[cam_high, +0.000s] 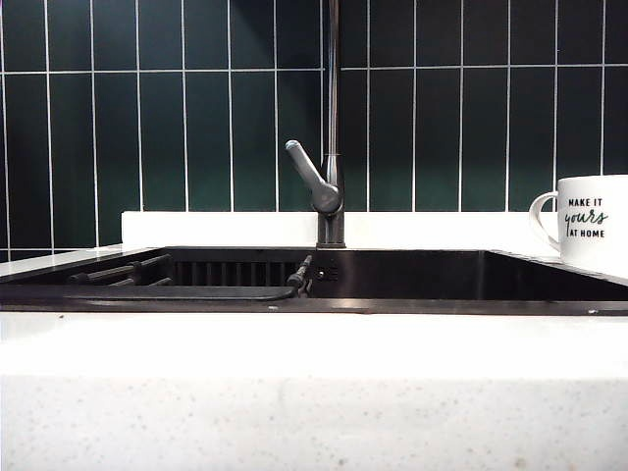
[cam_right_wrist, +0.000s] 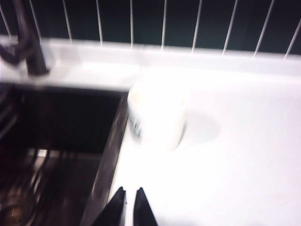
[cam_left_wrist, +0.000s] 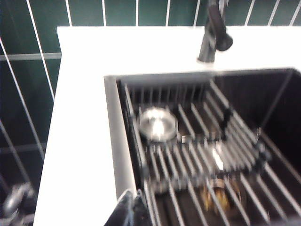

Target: Pick up the mug next to the sink, go to the faucet to get some water, pour the water into the sink, and finally put the mug back to its place.

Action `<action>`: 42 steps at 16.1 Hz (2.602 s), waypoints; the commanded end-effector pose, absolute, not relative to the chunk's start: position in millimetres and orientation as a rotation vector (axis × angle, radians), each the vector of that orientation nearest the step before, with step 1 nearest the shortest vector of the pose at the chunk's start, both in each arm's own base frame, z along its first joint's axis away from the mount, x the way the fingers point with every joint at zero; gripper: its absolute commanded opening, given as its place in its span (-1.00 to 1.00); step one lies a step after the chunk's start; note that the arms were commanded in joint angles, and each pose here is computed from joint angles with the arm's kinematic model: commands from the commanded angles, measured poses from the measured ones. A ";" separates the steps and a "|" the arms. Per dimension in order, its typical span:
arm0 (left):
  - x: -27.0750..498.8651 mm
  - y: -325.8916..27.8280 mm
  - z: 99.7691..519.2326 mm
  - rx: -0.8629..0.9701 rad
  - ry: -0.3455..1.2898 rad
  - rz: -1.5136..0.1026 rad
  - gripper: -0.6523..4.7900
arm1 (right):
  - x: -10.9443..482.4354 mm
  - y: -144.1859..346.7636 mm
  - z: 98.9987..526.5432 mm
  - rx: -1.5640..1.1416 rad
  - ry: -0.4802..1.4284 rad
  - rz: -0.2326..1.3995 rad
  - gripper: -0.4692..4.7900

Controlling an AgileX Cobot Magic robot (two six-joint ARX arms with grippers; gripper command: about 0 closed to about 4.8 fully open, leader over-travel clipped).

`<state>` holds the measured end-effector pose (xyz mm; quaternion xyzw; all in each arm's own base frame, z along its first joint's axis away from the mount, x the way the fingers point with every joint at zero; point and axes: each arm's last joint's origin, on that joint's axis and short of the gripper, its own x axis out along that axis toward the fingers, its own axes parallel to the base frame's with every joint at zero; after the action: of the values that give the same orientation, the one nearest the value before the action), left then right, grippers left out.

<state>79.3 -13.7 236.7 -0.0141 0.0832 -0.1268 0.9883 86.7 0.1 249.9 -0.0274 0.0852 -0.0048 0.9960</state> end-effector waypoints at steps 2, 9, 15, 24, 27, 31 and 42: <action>88.8 -14.8 227.8 -0.034 0.062 -0.256 -0.78 | 97.1 0.9 227.9 0.106 0.143 -0.015 -0.67; 98.3 -15.4 194.6 -0.007 0.089 -0.236 -0.78 | 106.5 -0.3 195.9 0.122 0.110 -0.062 -0.76; 100.8 -14.7 184.1 -0.005 0.093 -0.204 -0.78 | 107.6 -1.3 173.8 -0.006 0.185 -0.135 -0.83; 102.5 -14.4 167.7 0.022 0.139 -0.186 -0.78 | 107.2 -0.5 162.3 -0.013 0.236 -0.119 -0.83; 103.4 -14.5 156.4 0.024 0.162 -0.187 -0.78 | 108.9 1.2 160.7 -0.096 0.186 -0.057 -0.83; 103.4 -15.2 156.4 0.020 0.150 -0.211 -0.78 | 108.8 2.4 158.8 -0.115 0.186 -0.012 -0.83; 94.6 -15.0 159.9 0.011 0.095 -0.240 -0.78 | 94.2 2.9 159.4 -0.162 0.138 0.026 -0.83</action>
<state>94.8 -14.9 158.8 0.0045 0.0494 -0.1169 0.9919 94.5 2.9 160.6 -0.0734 0.0609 0.0118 0.9954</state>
